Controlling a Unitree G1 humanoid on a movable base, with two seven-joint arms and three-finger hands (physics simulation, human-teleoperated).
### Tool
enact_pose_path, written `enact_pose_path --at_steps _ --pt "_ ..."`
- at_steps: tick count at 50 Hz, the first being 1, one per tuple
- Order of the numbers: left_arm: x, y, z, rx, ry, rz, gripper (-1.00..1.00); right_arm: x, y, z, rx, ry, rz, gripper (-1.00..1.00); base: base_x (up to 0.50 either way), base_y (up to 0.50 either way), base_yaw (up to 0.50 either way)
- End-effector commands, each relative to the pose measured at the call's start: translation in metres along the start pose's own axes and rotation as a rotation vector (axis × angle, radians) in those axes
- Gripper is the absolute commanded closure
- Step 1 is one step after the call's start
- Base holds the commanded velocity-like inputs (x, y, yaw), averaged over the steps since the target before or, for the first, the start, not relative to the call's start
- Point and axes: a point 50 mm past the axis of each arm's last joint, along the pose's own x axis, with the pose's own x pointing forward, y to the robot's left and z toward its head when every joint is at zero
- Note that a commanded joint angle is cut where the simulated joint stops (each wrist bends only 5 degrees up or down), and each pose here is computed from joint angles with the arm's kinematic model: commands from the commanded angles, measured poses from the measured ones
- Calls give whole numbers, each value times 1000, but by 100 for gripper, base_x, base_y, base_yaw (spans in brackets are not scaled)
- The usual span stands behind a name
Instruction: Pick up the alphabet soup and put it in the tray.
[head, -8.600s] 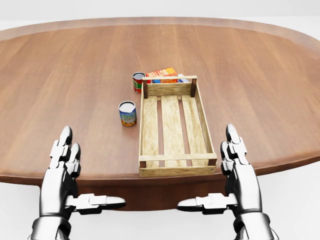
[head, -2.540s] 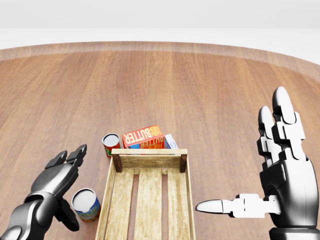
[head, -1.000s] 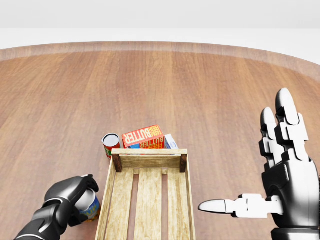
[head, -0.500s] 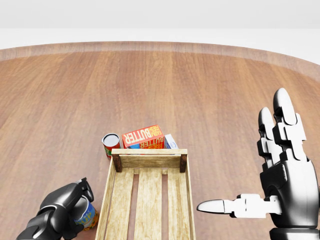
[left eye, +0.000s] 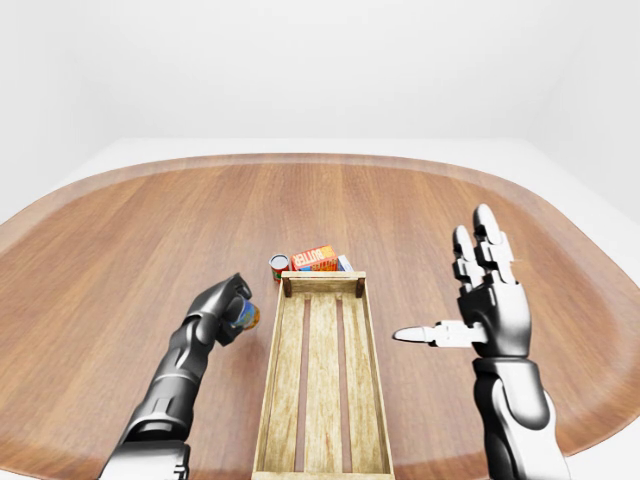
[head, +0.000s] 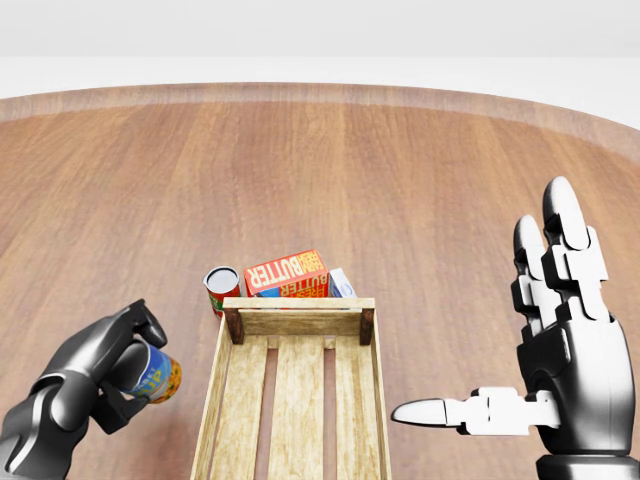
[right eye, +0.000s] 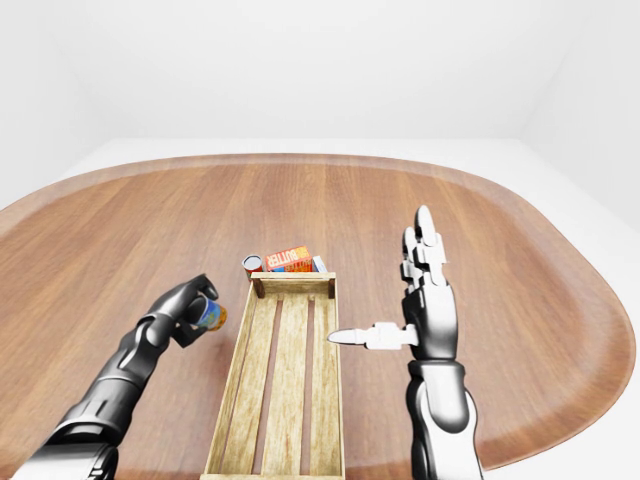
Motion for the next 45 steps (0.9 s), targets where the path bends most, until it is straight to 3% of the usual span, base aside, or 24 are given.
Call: enact_pose_path --at_steps 1,3,9,20,25,28,40,45 --pt "-30 46 44 107 -225 147 100 1 0 -1 1 2 0 -100 0 0 0" --pt "-32 53 52 132 -245 181 100 1 0 0 1 -1 0 -100 0 0 0" --pt "-43 58 75 193 -317 182 100 1 0 0 2 1 -1 -100 0 0 0" --pt "-49 57 105 303 -373 183 100 0 0 0 1 -3 -2 -100 0 0 0" --pt "-51 47 117 329 -397 170 100 0 0 0 3 -2 -2 -100 0 0 0" --pt "-49 30 121 343 -405 105 100 -1 0 2 2 -9 -1 -100 0 0 0" --pt "-38 -10 137 452 -408 35 100 -1 0 4 3 -13 -2 -100 0 0 0" --pt "-37 -26 140 457 -413 -1 100 -1 0 3 2 -10 2 -100 0 0 0"
